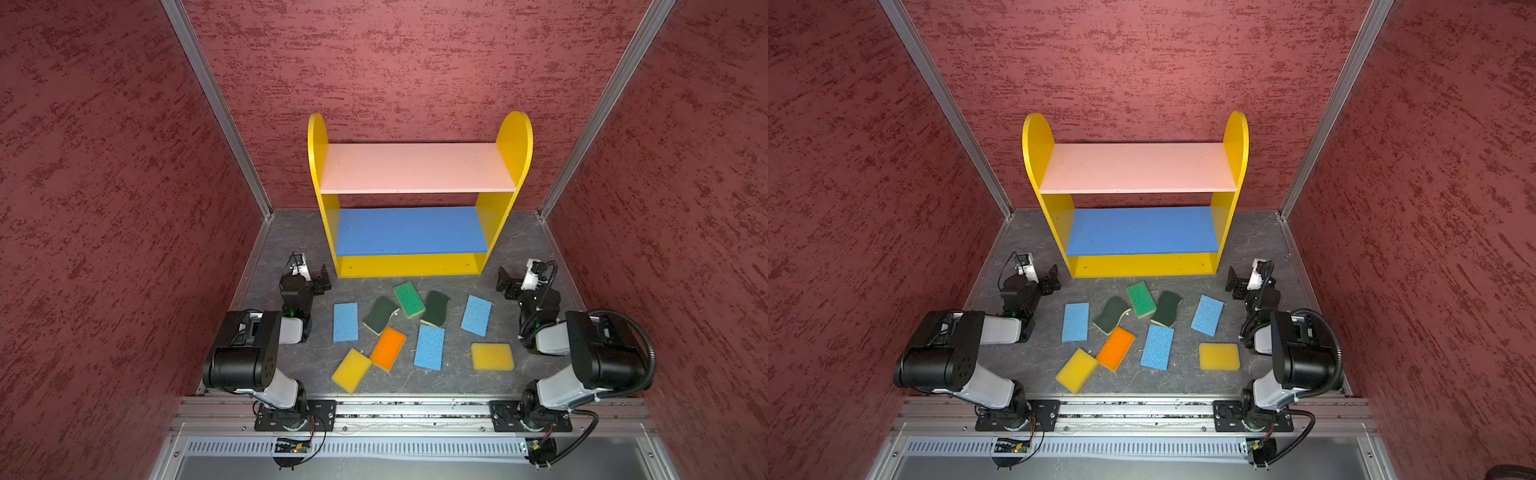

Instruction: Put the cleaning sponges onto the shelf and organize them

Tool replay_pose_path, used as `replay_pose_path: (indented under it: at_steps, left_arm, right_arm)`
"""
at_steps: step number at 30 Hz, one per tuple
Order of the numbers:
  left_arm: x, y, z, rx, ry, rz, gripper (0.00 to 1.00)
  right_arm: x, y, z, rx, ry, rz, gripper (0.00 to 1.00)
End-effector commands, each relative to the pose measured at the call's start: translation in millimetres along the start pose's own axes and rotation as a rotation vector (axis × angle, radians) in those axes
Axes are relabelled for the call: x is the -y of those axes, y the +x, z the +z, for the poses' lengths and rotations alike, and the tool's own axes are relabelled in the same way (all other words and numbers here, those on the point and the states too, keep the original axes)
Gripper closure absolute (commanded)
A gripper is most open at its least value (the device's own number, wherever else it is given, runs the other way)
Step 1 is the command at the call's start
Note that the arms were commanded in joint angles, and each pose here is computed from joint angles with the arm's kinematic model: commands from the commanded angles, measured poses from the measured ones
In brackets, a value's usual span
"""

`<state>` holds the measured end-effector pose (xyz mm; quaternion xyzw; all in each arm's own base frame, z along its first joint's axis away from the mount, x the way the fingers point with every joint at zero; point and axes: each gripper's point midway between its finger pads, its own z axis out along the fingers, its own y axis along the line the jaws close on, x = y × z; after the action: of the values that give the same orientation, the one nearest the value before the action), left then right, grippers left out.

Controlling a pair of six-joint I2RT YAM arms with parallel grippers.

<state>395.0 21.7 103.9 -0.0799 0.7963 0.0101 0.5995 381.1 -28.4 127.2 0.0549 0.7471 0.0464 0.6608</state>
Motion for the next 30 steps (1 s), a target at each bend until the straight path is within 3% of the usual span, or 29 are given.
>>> replay_pose_path:
  at_steps: [1,30]
  left_arm:
    - [0.7,-11.0,0.7,0.035,0.009,-0.003,0.01]
    - [0.4,-11.2,0.8,0.035,0.009,-0.002,0.01]
  right_arm:
    - [-4.5,-8.9,3.2,0.025,-0.018,-0.028,0.01]
    - [-4.3,-9.2,4.6,0.022,-0.013,-0.030,0.01]
